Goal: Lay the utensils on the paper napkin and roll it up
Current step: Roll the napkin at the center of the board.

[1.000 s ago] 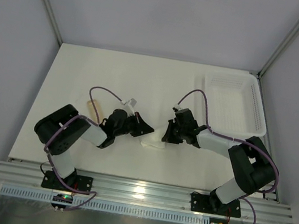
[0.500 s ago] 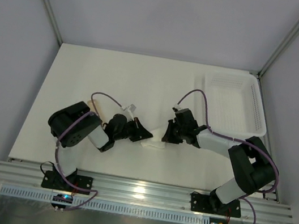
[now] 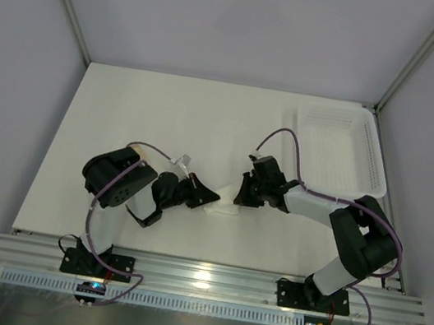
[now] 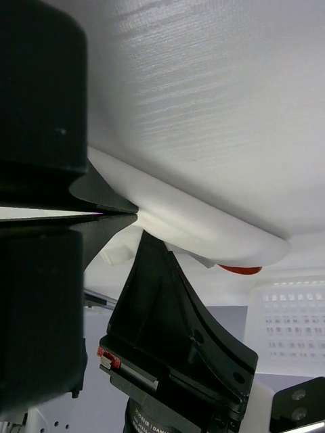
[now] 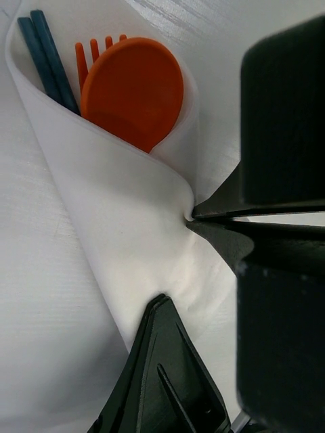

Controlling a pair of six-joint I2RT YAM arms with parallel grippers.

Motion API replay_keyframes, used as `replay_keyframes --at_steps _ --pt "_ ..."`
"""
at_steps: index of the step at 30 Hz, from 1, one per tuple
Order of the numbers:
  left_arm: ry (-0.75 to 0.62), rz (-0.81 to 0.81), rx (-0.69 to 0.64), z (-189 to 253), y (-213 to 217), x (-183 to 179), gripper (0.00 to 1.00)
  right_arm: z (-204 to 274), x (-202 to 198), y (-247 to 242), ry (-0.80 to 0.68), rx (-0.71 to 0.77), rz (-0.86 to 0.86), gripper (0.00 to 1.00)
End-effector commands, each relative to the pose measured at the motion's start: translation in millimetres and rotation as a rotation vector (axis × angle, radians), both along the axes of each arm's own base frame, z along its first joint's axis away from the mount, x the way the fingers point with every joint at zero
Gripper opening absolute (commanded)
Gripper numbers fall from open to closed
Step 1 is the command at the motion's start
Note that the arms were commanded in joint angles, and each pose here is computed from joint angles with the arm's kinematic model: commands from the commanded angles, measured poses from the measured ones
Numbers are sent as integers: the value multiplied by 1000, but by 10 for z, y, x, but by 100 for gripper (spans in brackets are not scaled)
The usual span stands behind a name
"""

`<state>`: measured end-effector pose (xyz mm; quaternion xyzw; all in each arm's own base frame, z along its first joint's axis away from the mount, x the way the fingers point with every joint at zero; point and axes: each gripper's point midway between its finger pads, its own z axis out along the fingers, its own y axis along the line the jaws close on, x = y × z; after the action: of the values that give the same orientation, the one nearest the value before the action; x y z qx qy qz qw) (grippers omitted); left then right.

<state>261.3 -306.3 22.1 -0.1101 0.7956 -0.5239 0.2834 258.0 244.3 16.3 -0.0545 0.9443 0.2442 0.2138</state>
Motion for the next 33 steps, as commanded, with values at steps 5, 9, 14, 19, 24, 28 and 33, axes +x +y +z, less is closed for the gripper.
replay_keyframes --at_steps 5,9,14,19,24,28,33 --pt "163 44 201 -661 376 -316 0 -82 62 -96 -9 -69 -14 4" --pt "170 37 222 -696 355 -340 0 -62 61 -81 -12 -66 -9 3" --pt "180 49 237 -736 349 -348 0 -4 82 -84 -23 -68 -5 4" --pt "199 77 296 -802 392 -381 0 286 212 -74 -91 -66 -16 18" --pt "212 77 360 -828 392 -429 0 699 363 -108 -188 -83 -24 32" --pt "214 73 365 -836 379 -434 0 1010 475 -91 -261 -65 -28 45" --pt "220 90 370 -860 384 -435 0 1018 525 63 -248 17 2 42"
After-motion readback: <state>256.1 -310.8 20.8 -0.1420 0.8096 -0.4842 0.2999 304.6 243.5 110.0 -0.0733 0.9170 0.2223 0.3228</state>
